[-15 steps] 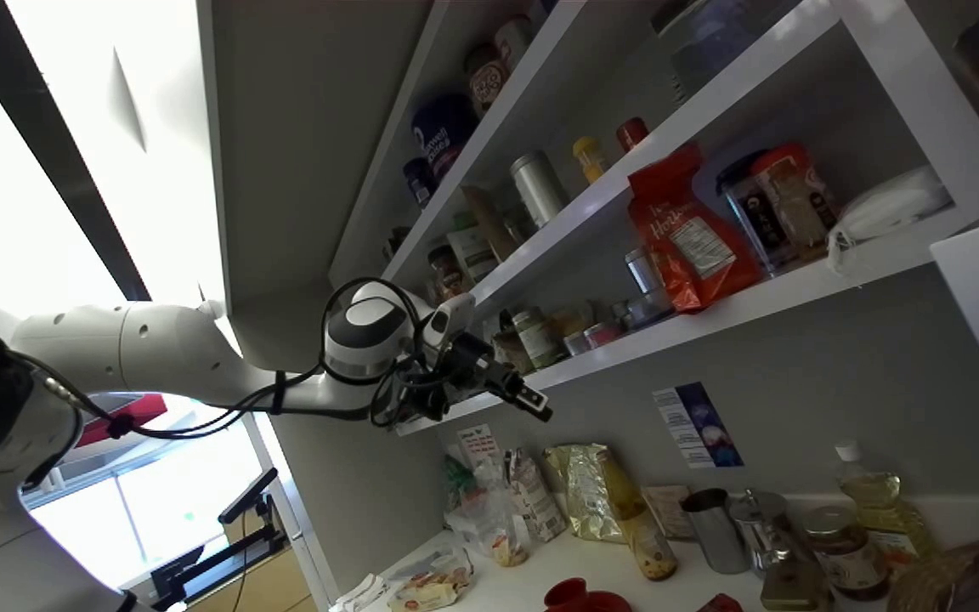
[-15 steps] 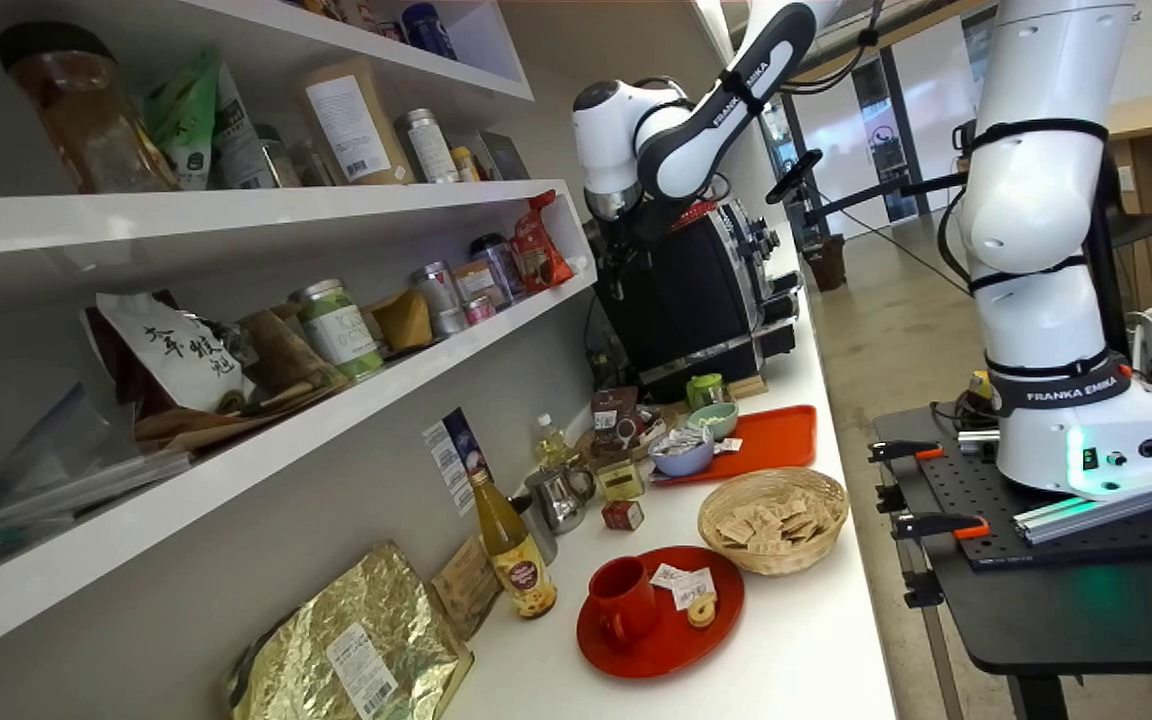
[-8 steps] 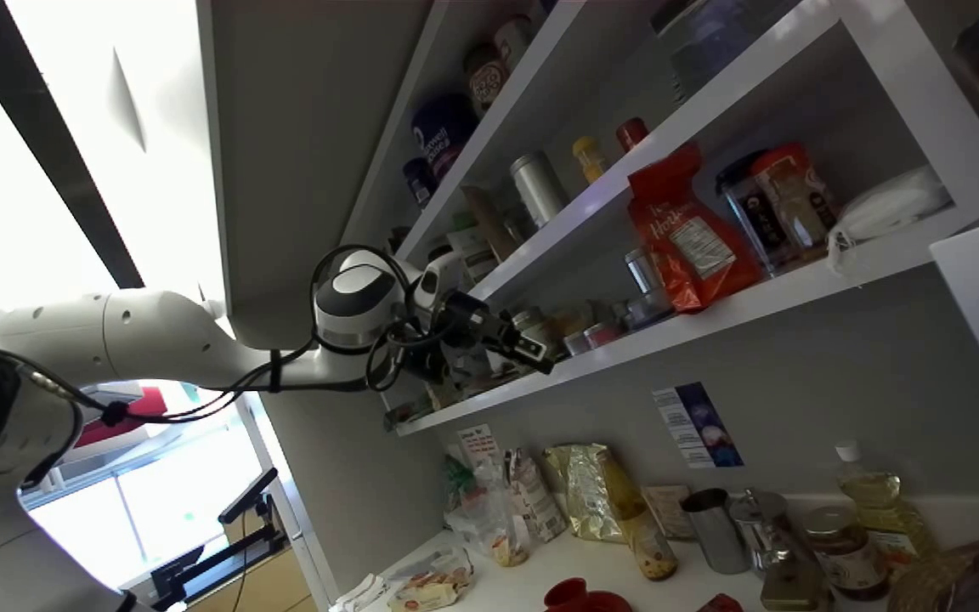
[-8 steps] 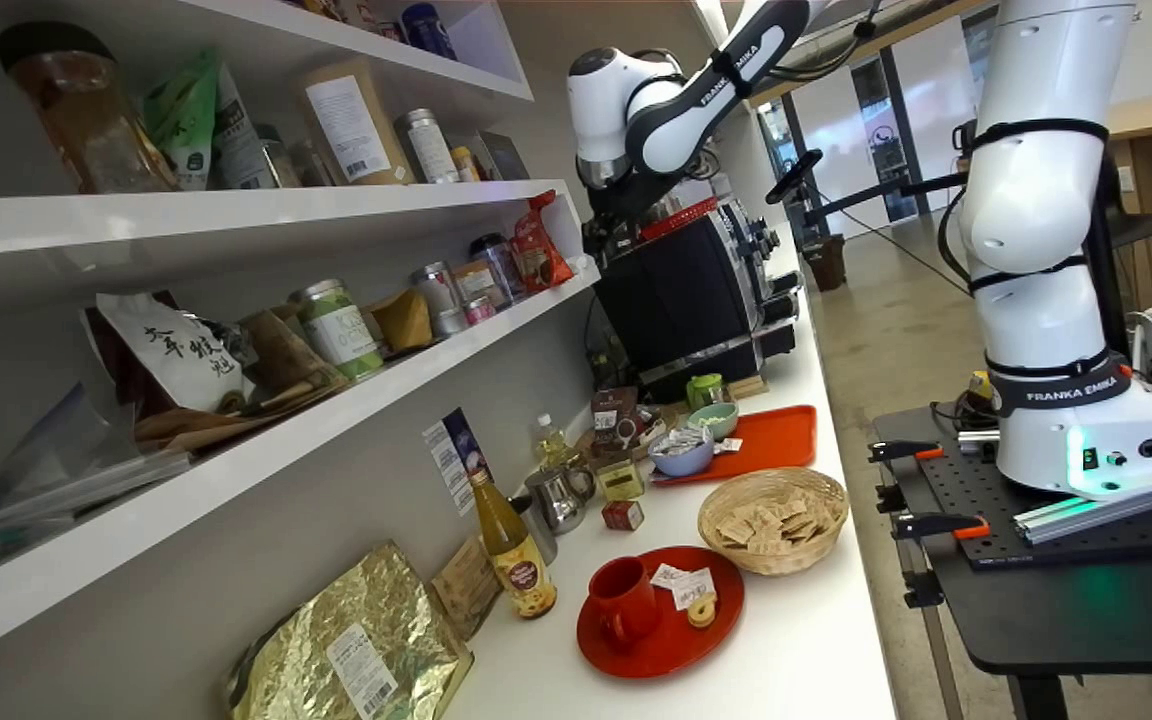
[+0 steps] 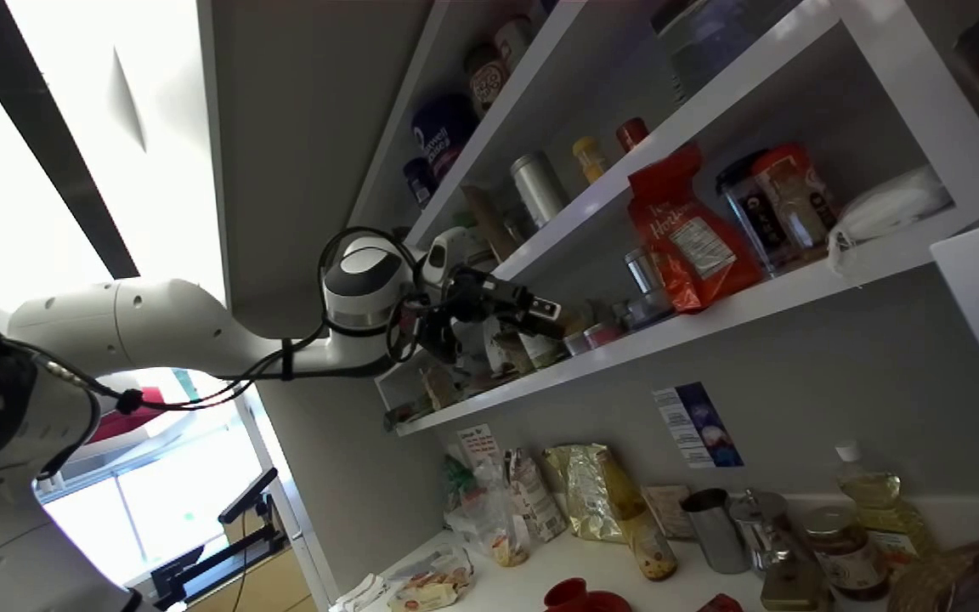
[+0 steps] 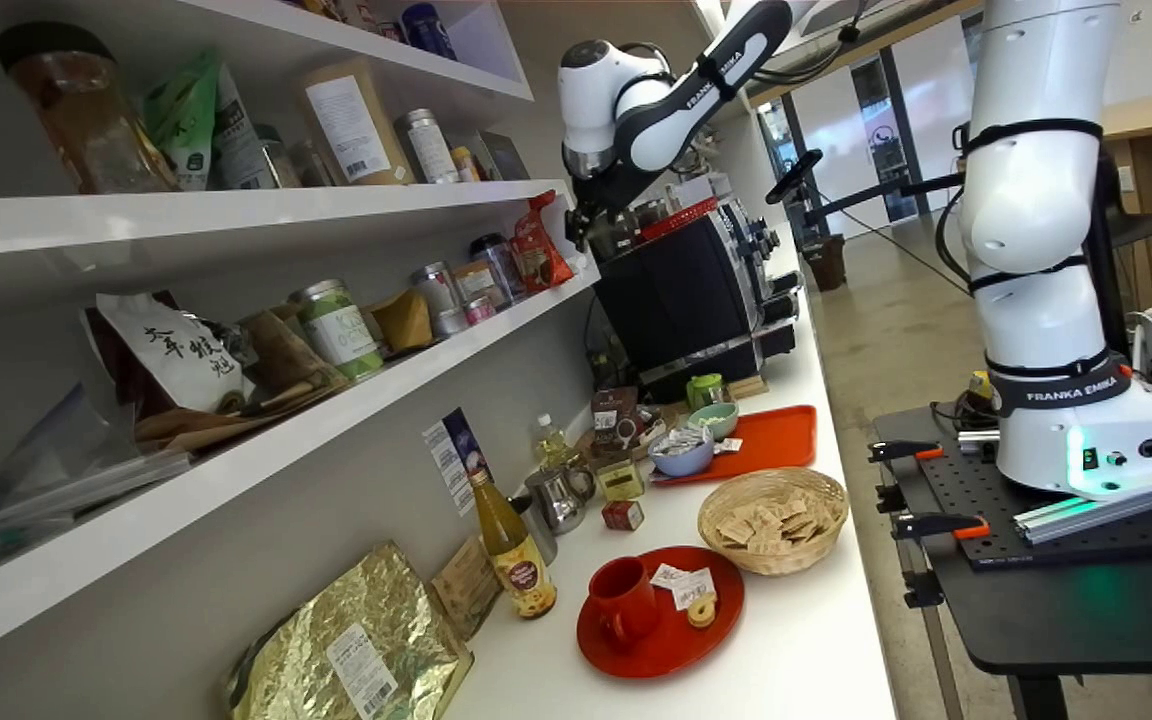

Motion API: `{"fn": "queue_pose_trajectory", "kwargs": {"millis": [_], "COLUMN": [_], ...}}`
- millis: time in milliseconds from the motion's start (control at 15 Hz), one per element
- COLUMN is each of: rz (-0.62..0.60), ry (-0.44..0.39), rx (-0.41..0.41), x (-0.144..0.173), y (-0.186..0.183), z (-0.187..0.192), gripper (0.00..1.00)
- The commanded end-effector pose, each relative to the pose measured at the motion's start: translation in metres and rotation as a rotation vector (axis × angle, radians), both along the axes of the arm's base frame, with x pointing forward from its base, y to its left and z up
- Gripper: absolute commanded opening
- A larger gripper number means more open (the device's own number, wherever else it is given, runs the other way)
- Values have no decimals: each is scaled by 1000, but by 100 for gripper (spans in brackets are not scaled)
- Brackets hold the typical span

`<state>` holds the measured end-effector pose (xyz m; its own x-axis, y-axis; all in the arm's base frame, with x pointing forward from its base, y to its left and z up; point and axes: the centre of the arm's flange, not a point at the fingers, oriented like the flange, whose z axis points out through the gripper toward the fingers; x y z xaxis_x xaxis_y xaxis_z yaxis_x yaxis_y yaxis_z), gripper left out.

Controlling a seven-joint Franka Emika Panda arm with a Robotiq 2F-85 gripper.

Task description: Remove the orange packet from the shelf

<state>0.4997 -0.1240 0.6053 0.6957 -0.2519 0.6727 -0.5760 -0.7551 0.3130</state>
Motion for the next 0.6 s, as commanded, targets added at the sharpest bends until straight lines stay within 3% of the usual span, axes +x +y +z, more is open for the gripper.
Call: {"fn": "queue_pose_trajectory", "kwargs": {"millis": [0,533], "rz": [62,56], "ry": [-10,-43], "rx": [-40,-107], "x": [34,86], "y": [-8,-52], "z": [1,24], "gripper": [100,100]}}
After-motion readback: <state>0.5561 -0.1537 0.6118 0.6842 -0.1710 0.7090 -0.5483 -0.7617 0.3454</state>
